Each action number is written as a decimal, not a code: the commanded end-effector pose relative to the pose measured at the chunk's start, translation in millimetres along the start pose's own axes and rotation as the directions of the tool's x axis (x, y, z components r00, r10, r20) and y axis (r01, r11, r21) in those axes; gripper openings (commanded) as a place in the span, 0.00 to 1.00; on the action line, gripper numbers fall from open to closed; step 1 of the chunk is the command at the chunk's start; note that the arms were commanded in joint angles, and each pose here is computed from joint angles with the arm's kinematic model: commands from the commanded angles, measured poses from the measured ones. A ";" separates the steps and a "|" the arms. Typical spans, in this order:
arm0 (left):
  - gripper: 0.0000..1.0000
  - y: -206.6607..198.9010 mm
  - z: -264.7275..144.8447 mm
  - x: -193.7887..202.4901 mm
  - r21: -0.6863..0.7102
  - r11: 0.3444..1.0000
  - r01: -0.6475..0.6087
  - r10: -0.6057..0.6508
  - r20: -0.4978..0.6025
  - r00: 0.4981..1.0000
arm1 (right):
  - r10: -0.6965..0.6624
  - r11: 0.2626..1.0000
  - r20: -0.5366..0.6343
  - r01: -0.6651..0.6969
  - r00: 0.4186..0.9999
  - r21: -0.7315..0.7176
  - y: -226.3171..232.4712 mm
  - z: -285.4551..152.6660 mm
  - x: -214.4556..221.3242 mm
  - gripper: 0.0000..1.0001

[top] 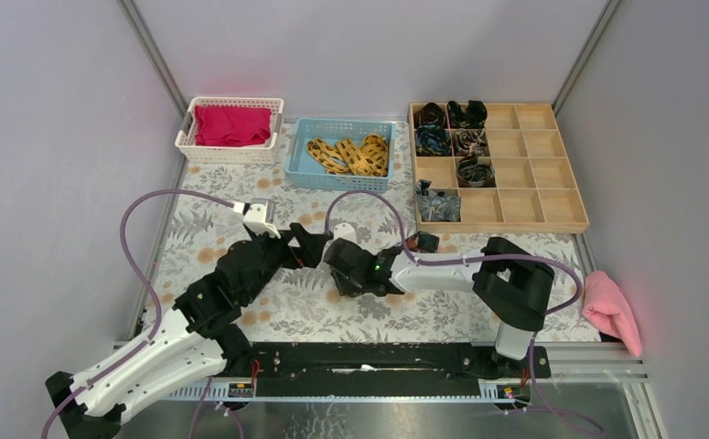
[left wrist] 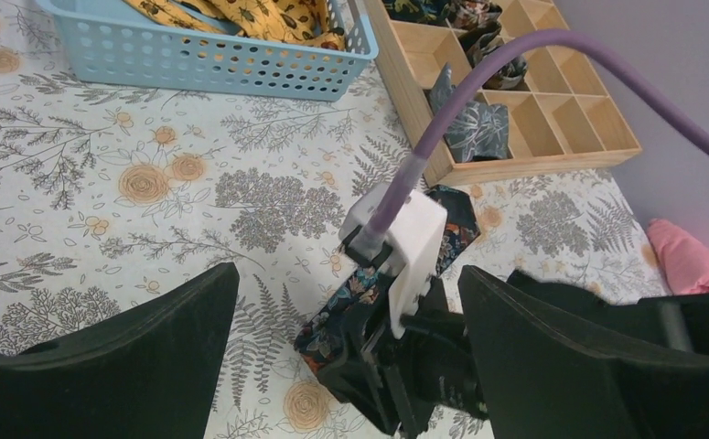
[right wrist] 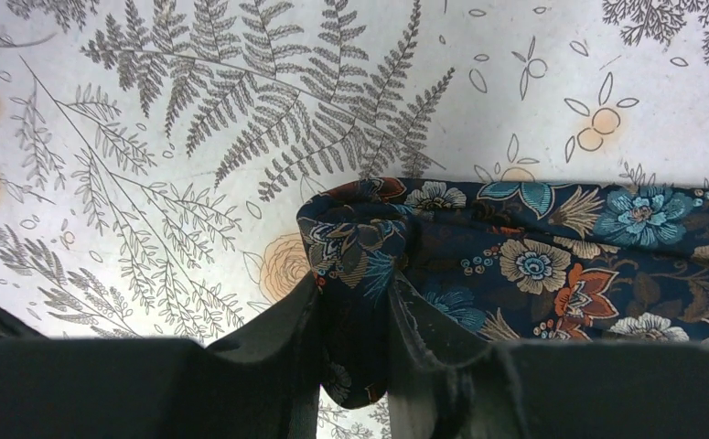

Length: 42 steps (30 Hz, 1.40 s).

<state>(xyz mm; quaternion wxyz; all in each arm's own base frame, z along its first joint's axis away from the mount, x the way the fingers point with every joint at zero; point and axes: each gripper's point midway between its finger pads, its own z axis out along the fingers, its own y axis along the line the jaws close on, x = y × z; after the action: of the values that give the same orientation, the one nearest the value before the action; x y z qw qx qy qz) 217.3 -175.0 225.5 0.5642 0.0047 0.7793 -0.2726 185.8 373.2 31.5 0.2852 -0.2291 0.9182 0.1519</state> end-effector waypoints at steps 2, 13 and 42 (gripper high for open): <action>0.98 -4.5 1.5 -0.6 0.023 0.999 -0.023 0.023 0.012 1.000 | 0.089 0.984 0.047 -0.081 0.995 -0.161 2.0 -9.4 -21.0 0.14; 0.99 -37.8 0.5 13.7 0.206 0.976 -0.075 0.078 -0.008 0.997 | 0.208 0.914 0.015 -0.189 0.978 -0.360 -25.7 -32.6 -29.1 0.14; 0.99 -82.8 72.2 151.8 0.346 0.755 -0.557 0.651 -0.293 0.701 | 0.392 0.643 -0.146 -0.384 0.908 -0.662 -60.9 -50.8 -28.3 0.14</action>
<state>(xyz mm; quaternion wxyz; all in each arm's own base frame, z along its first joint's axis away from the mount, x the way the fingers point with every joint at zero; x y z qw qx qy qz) 195.3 -307.3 107.4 0.4448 0.3492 0.8102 -0.1542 214.6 307.1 69.7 0.1502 -0.0996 0.8423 0.5080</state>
